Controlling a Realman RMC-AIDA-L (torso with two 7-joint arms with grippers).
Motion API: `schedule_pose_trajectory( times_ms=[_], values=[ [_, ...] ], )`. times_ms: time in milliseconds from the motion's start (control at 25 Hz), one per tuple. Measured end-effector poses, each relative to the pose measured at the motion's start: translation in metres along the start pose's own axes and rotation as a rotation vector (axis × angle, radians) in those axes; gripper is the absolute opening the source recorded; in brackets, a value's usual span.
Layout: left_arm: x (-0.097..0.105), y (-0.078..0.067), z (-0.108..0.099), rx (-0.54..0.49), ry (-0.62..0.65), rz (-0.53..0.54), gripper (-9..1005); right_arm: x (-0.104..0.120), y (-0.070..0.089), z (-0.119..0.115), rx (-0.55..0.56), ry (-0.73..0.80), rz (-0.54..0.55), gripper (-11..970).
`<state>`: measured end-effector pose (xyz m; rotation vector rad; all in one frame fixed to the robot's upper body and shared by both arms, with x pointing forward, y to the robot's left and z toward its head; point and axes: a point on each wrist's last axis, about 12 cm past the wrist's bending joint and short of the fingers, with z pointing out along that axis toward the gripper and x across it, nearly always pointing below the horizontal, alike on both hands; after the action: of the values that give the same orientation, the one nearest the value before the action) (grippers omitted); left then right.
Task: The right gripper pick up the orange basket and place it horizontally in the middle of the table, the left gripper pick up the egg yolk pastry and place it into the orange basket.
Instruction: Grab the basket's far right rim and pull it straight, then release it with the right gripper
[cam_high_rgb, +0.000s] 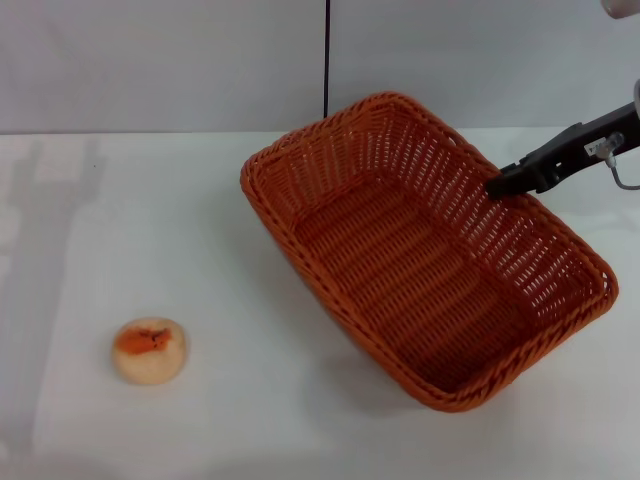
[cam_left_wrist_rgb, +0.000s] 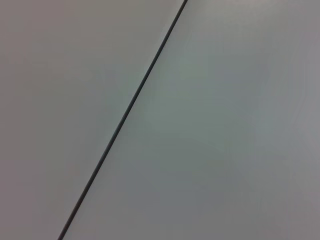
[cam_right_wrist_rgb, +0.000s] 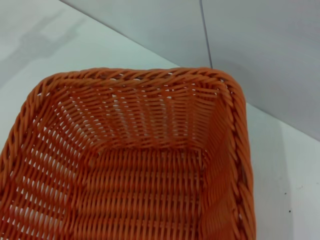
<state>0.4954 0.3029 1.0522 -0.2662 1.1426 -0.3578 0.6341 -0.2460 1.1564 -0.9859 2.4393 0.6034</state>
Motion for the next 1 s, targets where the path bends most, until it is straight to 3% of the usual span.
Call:
schedule_pose_trajectory(
  times_ms=[440,1000],
  values=[
    [0.000,0.000,-0.001,-0.002,0.004,-0.001,784,-0.001,0.001,-0.020,-0.106,-0.062,0.021,194],
    [0.004,-0.003,0.002,-0.004,0.022,-0.020,785,-0.002,-0.001,-0.047,-0.179,-0.090,-0.126,163]
  ],
)
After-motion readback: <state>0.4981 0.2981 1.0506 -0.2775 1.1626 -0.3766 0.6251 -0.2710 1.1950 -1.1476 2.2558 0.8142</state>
